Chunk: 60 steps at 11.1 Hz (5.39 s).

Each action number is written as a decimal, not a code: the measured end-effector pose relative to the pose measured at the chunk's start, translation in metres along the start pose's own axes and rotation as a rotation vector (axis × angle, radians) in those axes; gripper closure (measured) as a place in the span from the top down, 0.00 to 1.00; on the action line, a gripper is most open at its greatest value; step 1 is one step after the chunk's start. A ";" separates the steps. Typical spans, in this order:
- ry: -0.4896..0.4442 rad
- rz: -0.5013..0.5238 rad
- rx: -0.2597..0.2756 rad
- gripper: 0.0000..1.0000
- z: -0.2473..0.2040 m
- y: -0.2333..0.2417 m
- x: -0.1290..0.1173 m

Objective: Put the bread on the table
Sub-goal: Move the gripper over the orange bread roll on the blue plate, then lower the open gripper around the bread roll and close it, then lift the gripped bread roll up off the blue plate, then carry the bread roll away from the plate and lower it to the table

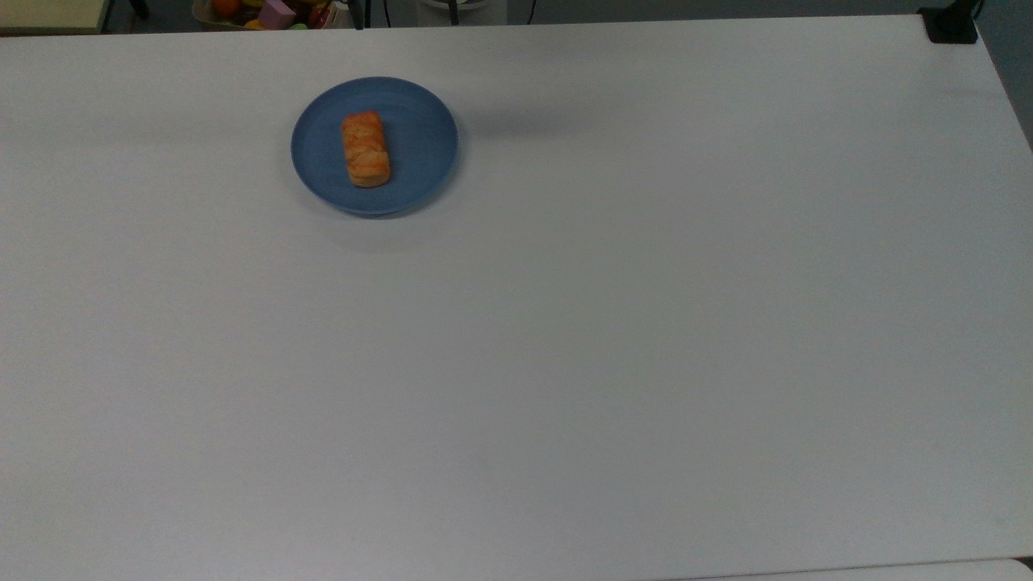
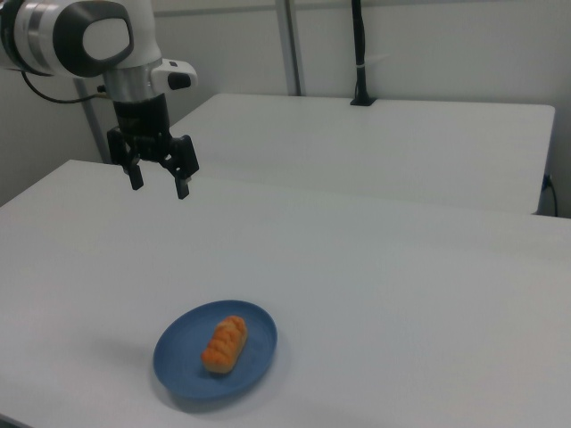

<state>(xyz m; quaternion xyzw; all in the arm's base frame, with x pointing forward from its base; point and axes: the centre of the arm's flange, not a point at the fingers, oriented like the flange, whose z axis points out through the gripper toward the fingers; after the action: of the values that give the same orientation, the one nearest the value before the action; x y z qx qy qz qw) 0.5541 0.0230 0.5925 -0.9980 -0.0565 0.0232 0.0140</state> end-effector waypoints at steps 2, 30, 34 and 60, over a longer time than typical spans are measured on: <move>-0.072 -0.015 0.006 1.00 0.011 -0.003 -0.007; -0.133 -0.149 -0.098 0.85 0.282 0.081 -0.022; -0.134 -0.149 -0.098 0.61 0.283 0.081 -0.023; 0.023 -0.085 -0.123 0.41 0.133 0.192 0.059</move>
<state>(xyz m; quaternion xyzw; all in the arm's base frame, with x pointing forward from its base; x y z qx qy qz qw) 0.6280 -0.1578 0.4512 -0.9939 -0.1002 0.0074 -0.0460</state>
